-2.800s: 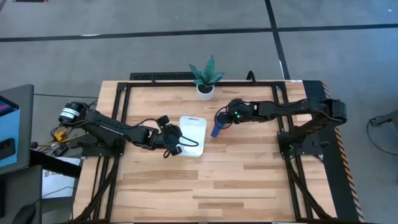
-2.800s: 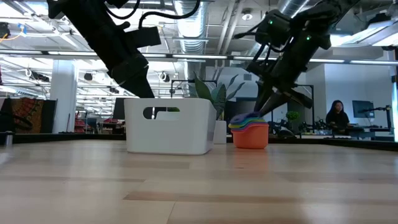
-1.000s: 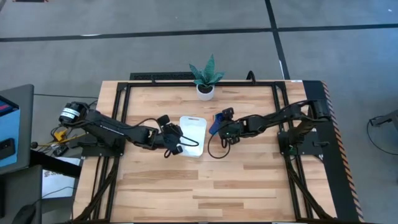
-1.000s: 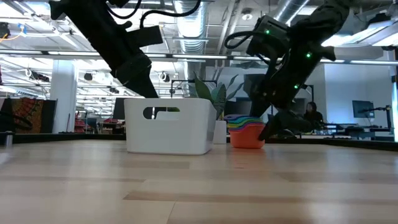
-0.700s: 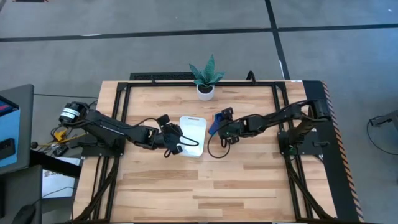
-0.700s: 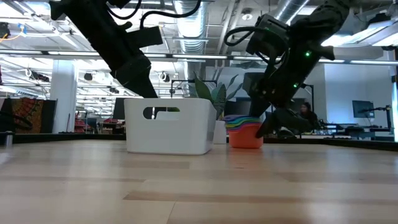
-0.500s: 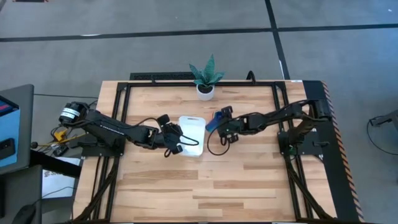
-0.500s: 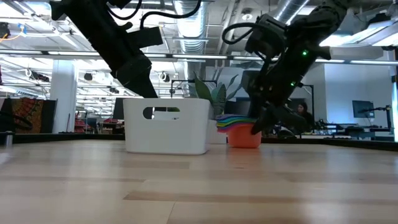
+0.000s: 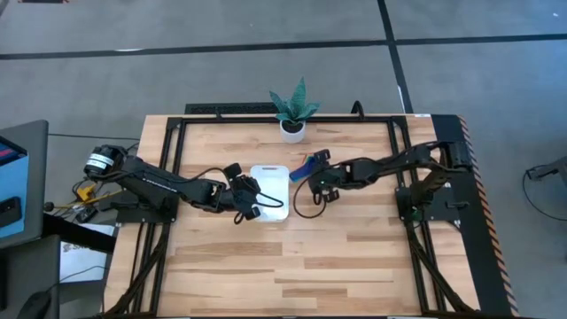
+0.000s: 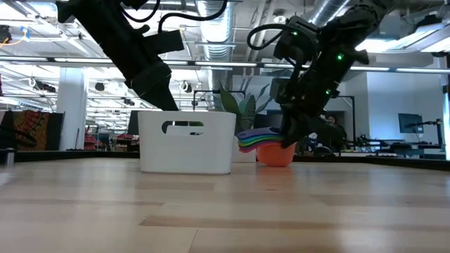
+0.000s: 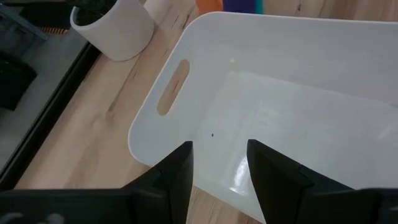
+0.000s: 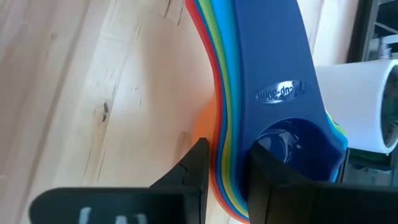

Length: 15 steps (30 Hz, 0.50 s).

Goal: Nest measuring cups in basket
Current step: Put the stacked measuring cups into the white bin

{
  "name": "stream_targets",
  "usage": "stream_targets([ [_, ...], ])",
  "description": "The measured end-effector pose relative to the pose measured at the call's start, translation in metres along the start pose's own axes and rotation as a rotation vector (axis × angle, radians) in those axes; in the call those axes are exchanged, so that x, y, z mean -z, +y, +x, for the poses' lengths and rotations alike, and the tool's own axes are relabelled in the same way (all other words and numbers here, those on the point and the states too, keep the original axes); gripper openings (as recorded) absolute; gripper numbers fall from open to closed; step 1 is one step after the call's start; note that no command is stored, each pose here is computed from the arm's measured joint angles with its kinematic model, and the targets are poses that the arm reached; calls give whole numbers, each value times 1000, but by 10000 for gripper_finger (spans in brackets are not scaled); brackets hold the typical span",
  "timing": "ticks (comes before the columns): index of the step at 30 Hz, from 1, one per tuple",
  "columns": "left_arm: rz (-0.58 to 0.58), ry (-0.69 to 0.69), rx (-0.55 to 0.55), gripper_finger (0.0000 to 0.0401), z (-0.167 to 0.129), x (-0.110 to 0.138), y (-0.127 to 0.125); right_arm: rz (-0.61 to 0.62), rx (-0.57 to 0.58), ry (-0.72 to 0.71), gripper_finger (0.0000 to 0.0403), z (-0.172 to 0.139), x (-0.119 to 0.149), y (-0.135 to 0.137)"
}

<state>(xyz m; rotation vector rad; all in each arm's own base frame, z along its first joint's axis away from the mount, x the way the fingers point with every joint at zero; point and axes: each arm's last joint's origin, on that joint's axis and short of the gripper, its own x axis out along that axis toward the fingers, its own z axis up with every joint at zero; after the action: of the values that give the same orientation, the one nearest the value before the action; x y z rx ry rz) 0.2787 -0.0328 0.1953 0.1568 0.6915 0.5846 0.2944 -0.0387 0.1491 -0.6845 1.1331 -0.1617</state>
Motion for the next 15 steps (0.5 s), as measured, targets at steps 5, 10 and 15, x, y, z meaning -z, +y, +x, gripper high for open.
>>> stream_targets([
  [5, 1, 1, 0, 141, 0, 0, 0, -18, -43, 32, 77, -7, -7, -8],
  [10, 6, 3, 2, 141, -1, 1, -1, -36, -76, 68, 78, -15, -15, -17],
  [15, 6, 21, -9, 141, -1, 3, 0, -16, -105, 92, 77, -26, -22, -28],
])
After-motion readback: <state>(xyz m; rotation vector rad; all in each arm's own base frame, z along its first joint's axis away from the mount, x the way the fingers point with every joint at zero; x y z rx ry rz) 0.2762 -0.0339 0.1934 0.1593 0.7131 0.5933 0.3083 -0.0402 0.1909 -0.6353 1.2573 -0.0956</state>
